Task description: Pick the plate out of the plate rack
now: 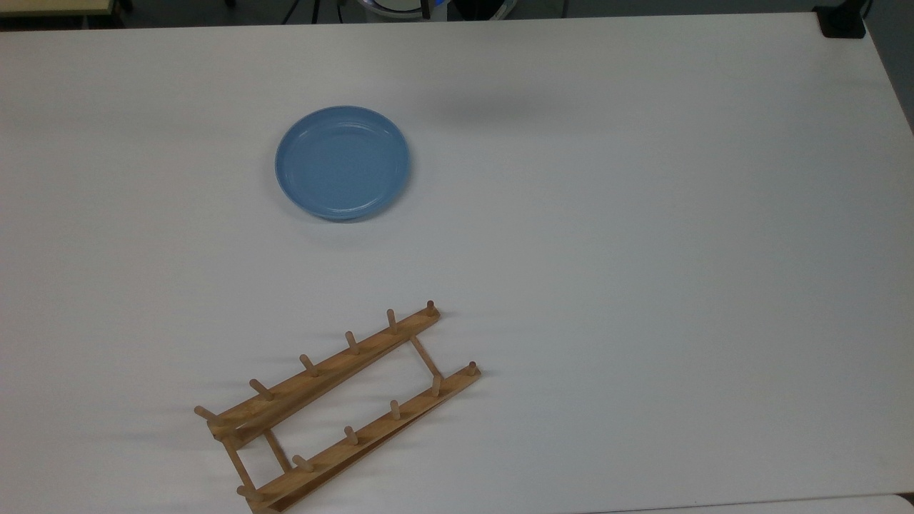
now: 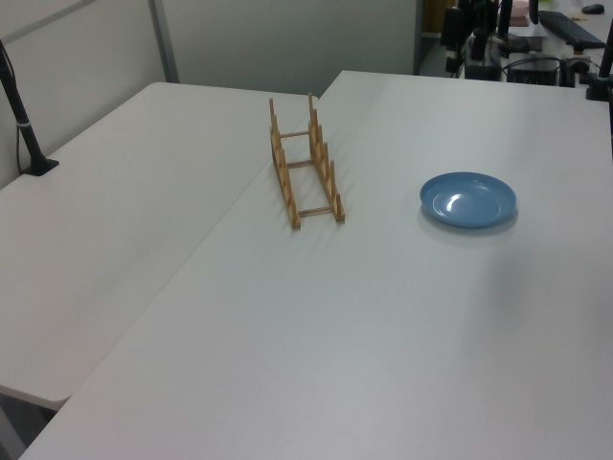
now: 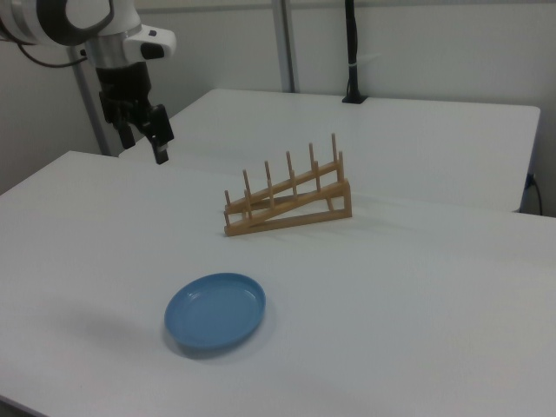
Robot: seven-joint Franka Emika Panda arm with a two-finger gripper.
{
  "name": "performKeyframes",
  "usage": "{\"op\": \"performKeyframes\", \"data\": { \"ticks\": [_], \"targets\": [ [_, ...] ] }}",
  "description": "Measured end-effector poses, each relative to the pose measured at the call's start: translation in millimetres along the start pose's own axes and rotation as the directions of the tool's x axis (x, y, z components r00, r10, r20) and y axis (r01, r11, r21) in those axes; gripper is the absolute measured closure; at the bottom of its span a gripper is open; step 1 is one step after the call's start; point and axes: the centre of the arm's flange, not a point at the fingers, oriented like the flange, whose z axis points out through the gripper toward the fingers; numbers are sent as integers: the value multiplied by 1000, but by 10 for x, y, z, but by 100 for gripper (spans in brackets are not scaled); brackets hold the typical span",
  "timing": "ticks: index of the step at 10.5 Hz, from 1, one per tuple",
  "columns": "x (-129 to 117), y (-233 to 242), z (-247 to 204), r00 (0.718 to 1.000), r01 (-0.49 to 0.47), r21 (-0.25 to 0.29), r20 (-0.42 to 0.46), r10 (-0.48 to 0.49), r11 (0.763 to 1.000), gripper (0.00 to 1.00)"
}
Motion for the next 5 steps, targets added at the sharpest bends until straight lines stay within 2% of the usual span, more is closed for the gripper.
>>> {"op": "performKeyframes", "data": {
  "ticks": [2,5],
  "targets": [
    [94,59,-17,982,179,-29,-56,-181,983,0],
    [199,275,-58,973,205,-33,-101,-207,978,0]
  ]
}}
